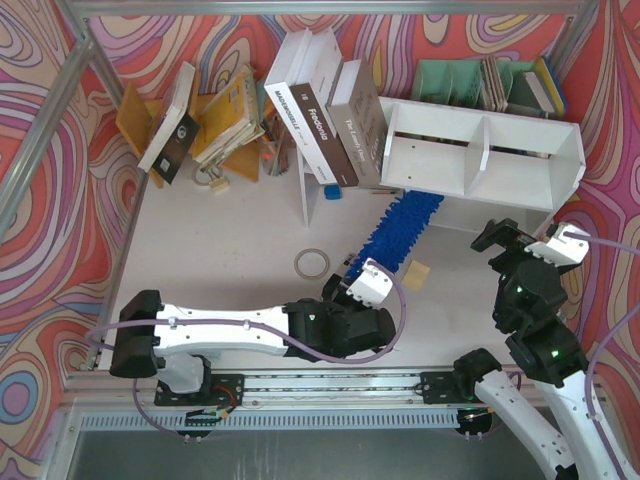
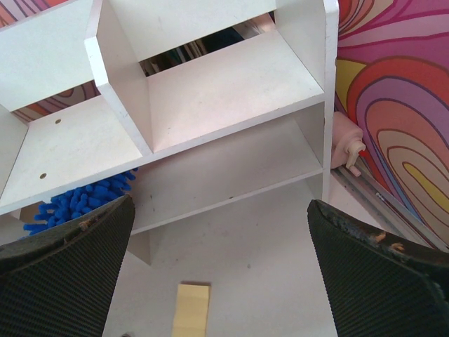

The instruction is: Dust the bookshelf with a duster

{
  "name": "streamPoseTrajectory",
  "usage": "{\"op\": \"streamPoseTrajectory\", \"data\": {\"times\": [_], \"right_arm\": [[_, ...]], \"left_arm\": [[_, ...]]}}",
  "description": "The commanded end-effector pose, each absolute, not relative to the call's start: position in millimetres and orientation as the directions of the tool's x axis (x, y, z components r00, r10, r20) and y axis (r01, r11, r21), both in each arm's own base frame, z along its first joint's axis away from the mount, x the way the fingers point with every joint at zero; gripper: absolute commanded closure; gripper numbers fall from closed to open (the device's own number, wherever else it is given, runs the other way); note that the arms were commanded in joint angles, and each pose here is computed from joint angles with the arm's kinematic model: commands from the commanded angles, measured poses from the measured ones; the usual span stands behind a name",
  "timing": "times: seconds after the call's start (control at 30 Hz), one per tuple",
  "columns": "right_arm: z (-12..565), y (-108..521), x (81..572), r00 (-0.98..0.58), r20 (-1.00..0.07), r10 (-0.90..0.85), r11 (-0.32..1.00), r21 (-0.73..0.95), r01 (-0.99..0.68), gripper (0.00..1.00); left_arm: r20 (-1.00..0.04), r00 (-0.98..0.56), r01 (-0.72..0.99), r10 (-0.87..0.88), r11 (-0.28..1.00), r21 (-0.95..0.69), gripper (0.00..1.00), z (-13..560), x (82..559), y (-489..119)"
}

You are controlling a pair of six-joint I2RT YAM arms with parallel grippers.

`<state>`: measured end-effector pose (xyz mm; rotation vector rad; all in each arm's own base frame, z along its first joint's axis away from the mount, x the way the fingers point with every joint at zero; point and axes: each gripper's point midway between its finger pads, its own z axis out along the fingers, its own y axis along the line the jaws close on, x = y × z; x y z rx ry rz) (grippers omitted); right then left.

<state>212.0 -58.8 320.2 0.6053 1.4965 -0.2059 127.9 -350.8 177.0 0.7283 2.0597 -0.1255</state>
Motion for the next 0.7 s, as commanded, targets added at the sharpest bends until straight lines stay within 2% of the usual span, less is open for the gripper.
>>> {"op": "streamPoseTrajectory", "data": {"times": [0.0, 0.4, 0.67], "right_arm": [[324, -59, 212, 0.108, -0.966, 0.233, 0.838, 0.256, 0.482, 0.01], [324, -59, 213, 0.106, -0.967, 0.233, 0.838, 0.255, 0.483, 0.01], [324, -58, 213, 0.107, -0.966, 0.234, 0.84, 0.256, 0.478, 0.01]], "left_arm": [[-0.847, -0.396, 0.466, 0.353, 0.873, 0.145, 1.0, 192, 139, -348], [-0.812, -0.4, 0.567, 0.426, 0.811, 0.146, 1.0, 188, 128, -398], [-0.831, -0.416, 0.508, 0.37, 0.852, 0.125, 1.0, 191, 132, -384]]}}
